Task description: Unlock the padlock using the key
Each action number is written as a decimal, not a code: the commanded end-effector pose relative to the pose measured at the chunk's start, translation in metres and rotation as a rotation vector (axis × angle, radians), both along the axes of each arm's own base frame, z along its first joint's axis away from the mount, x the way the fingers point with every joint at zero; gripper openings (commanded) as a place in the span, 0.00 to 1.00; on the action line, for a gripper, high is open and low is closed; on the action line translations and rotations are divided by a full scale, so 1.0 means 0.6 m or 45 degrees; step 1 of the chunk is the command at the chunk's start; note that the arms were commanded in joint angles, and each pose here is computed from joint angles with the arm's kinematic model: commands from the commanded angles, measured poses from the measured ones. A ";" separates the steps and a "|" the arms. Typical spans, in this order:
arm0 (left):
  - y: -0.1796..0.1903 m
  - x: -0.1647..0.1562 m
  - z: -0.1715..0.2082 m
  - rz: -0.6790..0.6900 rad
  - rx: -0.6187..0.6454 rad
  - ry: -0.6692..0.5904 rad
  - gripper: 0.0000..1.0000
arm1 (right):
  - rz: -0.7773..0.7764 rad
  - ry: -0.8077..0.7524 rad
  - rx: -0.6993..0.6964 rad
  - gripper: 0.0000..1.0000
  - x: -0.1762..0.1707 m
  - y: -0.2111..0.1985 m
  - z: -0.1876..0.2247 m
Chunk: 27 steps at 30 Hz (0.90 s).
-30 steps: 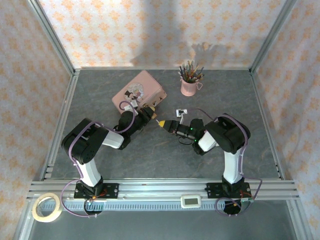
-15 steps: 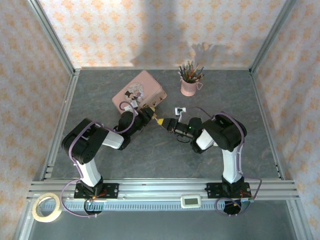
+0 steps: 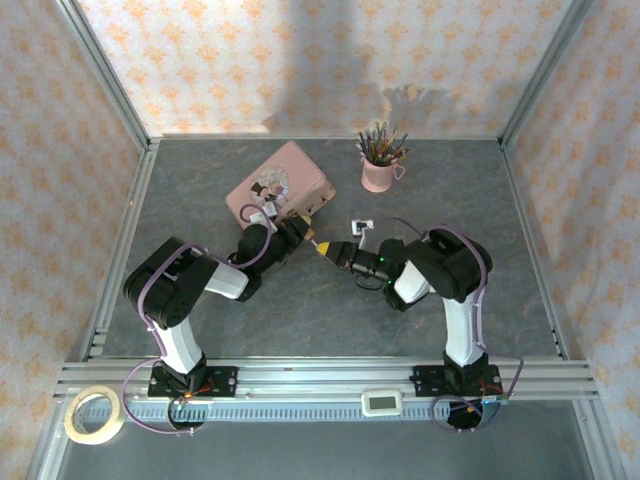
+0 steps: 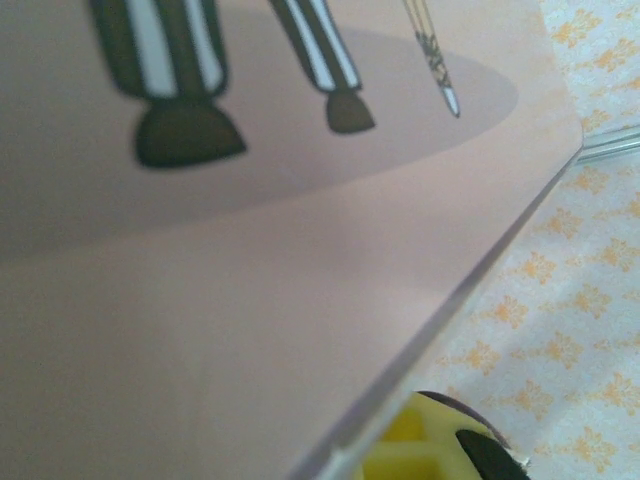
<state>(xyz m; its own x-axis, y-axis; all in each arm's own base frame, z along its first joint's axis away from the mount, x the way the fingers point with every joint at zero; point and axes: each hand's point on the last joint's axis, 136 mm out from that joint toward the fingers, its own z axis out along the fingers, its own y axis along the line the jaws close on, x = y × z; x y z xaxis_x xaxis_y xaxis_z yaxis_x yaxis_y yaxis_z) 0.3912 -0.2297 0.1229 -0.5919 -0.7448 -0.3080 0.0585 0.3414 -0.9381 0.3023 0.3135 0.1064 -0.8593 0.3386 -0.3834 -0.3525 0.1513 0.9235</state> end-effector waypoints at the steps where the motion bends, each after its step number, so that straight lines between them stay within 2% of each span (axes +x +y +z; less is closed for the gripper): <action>1: -0.008 -0.003 0.054 -0.021 -0.112 -0.126 0.00 | -0.012 -0.093 0.051 0.00 -0.001 -0.006 0.032; 9: -0.008 -0.005 0.052 -0.022 -0.103 -0.122 0.00 | -0.009 -0.098 0.126 0.00 0.006 -0.002 0.046; 27: -0.007 -0.007 0.047 -0.017 -0.101 -0.116 0.00 | 0.000 -0.128 0.161 0.00 0.005 -0.001 0.067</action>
